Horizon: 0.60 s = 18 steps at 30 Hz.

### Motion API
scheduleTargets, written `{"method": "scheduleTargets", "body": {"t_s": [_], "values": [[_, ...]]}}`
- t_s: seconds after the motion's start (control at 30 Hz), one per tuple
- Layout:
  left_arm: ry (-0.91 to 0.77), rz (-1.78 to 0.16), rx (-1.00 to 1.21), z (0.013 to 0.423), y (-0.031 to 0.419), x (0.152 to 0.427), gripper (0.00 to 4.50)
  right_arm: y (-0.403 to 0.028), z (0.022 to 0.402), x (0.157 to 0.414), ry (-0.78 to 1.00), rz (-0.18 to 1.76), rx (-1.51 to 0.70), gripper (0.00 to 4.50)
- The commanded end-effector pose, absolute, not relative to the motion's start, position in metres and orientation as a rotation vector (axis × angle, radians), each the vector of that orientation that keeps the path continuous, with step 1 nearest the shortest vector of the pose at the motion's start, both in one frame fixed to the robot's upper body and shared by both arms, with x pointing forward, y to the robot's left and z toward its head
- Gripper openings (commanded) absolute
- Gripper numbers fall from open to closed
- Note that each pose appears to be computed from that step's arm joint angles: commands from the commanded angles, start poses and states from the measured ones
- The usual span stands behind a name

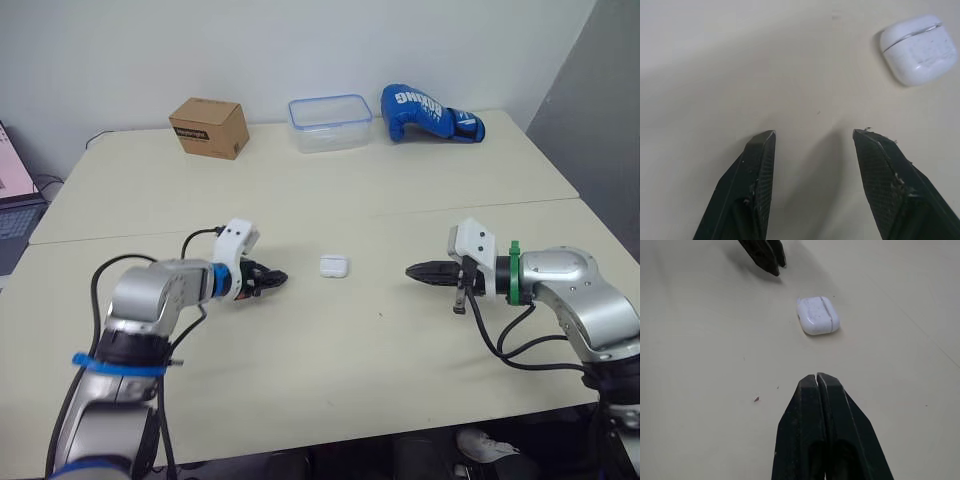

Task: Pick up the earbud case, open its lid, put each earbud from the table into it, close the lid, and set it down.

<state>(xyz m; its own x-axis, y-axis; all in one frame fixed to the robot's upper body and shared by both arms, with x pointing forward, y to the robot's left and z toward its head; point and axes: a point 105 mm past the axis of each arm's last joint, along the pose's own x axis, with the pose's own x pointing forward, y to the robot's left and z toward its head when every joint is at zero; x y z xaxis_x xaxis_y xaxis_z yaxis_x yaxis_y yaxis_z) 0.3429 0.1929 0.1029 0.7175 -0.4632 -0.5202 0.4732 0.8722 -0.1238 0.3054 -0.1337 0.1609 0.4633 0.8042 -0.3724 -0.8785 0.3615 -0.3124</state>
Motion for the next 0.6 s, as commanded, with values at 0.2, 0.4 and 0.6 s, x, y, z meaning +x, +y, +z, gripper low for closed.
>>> {"method": "scheduleTargets", "body": {"t_s": [0.2,0.4,0.6], "values": [[0.29,-0.348,0.042,0.113,0.224,0.311,2.58,-0.131,0.162,0.288,0.101,1.019,-0.418,0.0],[0.176,-0.276,-0.006,0.112,0.23,0.291,2.58,-0.133,0.151,0.278,0.131,1.005,-0.395,0.0],[0.192,-0.319,-0.03,0.101,0.217,0.276,2.58,-0.138,0.146,0.274,0.151,0.981,-0.382,0.0]]}}
